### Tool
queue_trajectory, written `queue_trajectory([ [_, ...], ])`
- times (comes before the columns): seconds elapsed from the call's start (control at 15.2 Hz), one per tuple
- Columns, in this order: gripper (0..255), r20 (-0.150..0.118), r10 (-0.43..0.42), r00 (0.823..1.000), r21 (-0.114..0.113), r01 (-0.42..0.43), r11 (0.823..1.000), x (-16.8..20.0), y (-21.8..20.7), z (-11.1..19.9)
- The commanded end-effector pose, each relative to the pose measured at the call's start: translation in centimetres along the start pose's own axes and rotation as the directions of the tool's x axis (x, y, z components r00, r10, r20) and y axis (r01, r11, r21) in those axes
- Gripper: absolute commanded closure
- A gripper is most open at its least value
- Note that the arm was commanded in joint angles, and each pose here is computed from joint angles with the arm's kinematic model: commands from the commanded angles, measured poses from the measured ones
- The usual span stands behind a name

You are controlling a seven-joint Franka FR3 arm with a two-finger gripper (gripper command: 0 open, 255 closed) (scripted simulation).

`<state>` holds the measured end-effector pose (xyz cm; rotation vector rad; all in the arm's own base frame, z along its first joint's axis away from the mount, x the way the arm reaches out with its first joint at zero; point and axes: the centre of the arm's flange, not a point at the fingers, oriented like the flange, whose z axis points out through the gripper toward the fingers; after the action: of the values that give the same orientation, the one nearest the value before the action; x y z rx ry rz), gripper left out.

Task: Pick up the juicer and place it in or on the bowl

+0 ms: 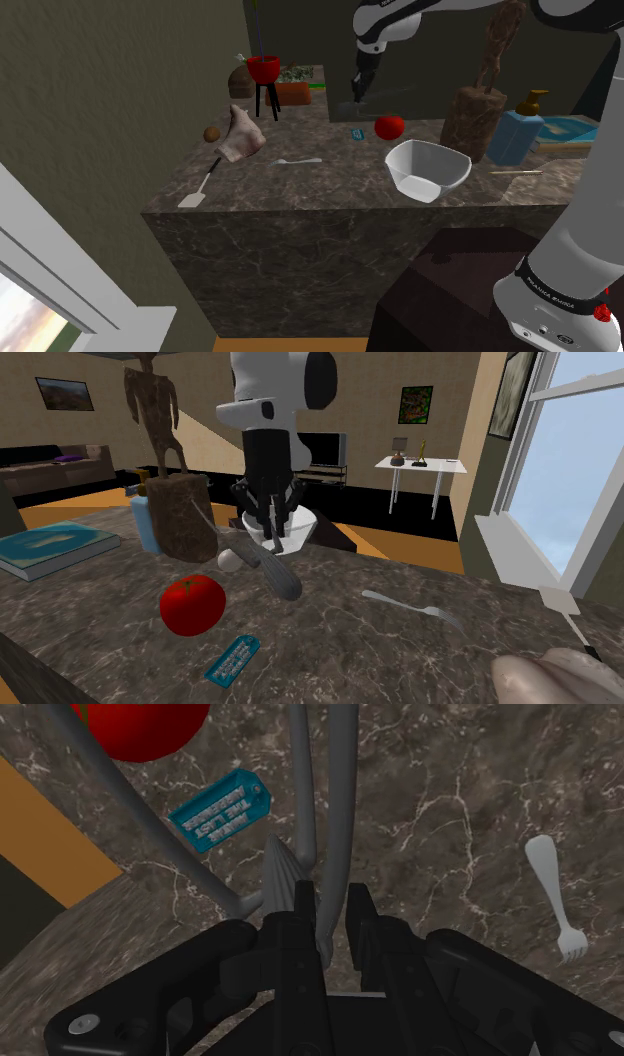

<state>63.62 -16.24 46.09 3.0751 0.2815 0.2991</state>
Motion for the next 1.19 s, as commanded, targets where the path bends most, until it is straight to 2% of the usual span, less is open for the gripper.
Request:
queue_trajectory([
  [0.0, 255, 0.000, 0.000, 1.000, 0.000, 0.000, 1.000, 0.2, 0.0, -1.1],
  [0.59, 255, 0.000, 0.000, 1.000, 0.000, 0.000, 1.000, 1.0, 0.3, -5.4],
  [1.12, 255, 0.000, 0.000, 1.000, 0.000, 0.000, 1.000, -8.0, -4.5, -8.3],
])
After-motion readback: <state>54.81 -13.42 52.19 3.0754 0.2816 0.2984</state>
